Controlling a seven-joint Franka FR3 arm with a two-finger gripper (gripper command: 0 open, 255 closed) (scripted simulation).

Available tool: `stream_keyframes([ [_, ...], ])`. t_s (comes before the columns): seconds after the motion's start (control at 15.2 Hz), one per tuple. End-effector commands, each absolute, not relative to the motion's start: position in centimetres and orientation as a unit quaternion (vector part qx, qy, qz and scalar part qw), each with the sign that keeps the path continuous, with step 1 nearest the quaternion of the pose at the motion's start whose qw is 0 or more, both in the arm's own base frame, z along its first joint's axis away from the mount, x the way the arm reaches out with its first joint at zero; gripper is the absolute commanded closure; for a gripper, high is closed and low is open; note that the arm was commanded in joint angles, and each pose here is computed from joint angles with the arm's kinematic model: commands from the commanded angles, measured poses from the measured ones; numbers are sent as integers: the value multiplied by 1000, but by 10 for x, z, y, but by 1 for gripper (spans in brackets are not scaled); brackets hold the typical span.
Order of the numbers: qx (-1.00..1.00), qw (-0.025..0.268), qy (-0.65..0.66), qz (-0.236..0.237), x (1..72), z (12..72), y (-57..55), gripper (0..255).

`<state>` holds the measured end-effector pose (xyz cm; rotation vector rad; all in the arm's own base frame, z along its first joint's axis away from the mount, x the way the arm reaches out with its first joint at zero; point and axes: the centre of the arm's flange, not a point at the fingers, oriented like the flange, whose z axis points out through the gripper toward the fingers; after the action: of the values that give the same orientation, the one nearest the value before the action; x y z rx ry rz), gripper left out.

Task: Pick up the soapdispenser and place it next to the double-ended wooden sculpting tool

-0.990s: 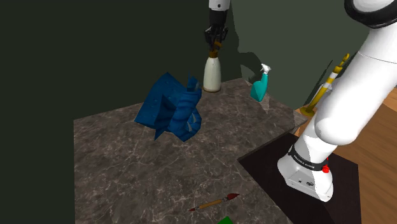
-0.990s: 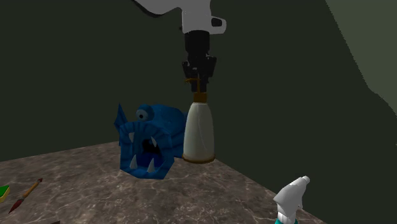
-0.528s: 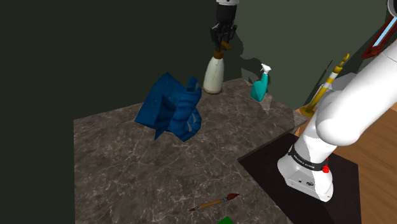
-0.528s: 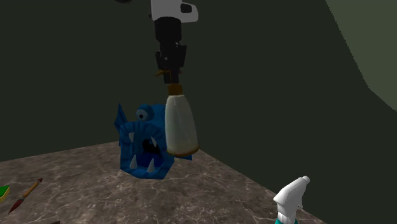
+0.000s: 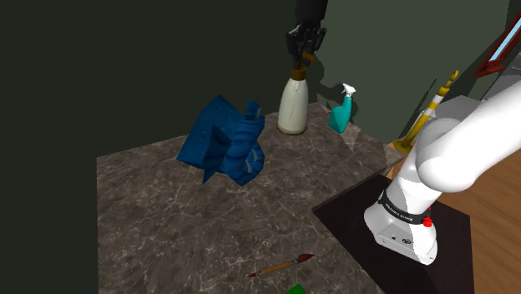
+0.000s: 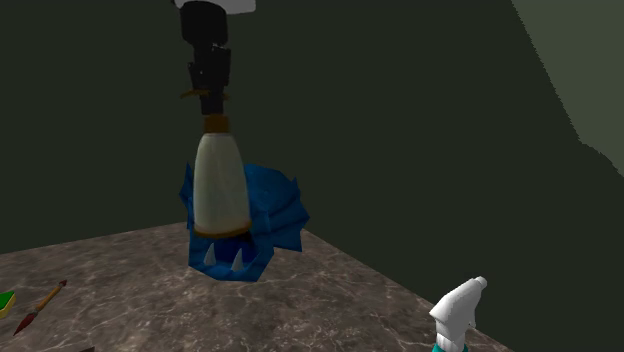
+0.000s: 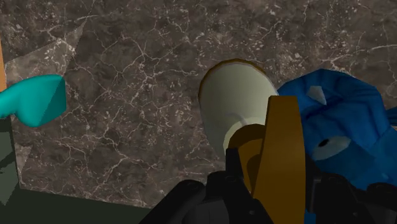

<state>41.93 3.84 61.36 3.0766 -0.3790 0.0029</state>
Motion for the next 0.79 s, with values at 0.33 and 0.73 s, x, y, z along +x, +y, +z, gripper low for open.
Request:
stream_keyframes([
  [0.33, 992, 21, -123, 1, 353, 642, 96, 255],
  [0.73, 992, 21, -123, 1, 296, 666, 146, 255],
])
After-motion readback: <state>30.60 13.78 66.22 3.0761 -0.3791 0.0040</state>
